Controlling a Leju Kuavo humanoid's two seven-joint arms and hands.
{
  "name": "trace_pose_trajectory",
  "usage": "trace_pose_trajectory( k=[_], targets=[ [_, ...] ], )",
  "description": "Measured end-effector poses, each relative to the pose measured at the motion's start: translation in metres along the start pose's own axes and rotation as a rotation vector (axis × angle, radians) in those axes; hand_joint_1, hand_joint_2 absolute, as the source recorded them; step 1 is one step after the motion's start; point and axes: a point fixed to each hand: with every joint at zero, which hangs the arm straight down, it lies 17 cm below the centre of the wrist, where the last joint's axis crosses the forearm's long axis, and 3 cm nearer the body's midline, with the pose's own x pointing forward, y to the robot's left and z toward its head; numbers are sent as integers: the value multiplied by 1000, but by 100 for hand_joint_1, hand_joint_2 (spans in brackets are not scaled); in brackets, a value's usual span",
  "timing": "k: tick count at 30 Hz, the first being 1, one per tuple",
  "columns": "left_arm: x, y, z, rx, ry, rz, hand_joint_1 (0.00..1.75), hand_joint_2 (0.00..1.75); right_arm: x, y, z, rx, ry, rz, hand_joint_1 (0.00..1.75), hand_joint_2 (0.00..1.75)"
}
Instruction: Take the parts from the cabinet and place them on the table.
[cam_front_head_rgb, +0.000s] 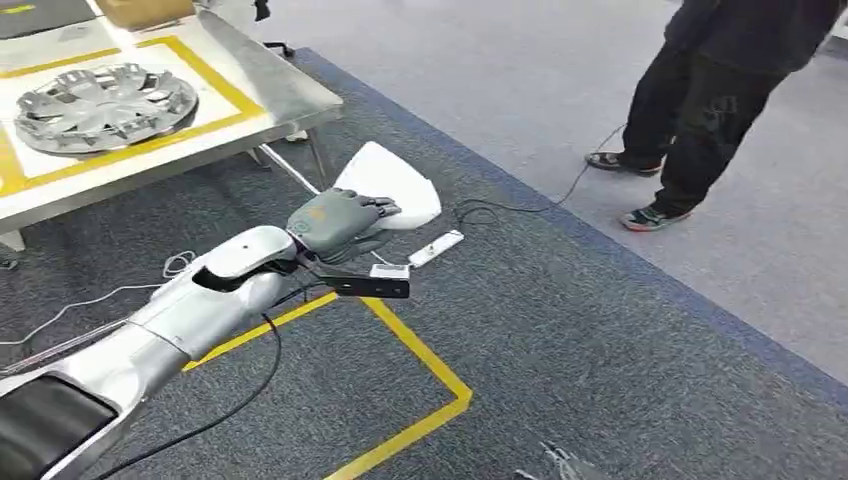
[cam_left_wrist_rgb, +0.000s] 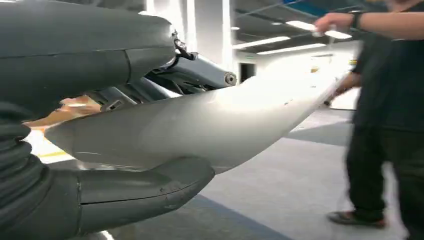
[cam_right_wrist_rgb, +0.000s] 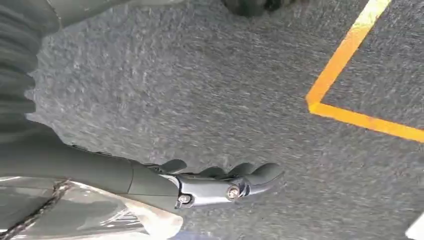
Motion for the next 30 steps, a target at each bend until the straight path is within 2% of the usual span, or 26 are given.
trace_pose_trajectory(
  k=[5, 21, 30],
  targets=[
    [-2, -16, 11, -31, 9, 3, 175, 175, -3, -1, 2, -15, 8, 0, 0, 175],
    [-20, 4, -7, -21, 0, -34, 175, 175, -3, -31, -7, -87, -8, 0, 0, 175],
    [-23, 0, -9, -23, 27, -40, 175, 175, -4, -27, -6, -63, -3, 0, 0, 175]
  ],
)
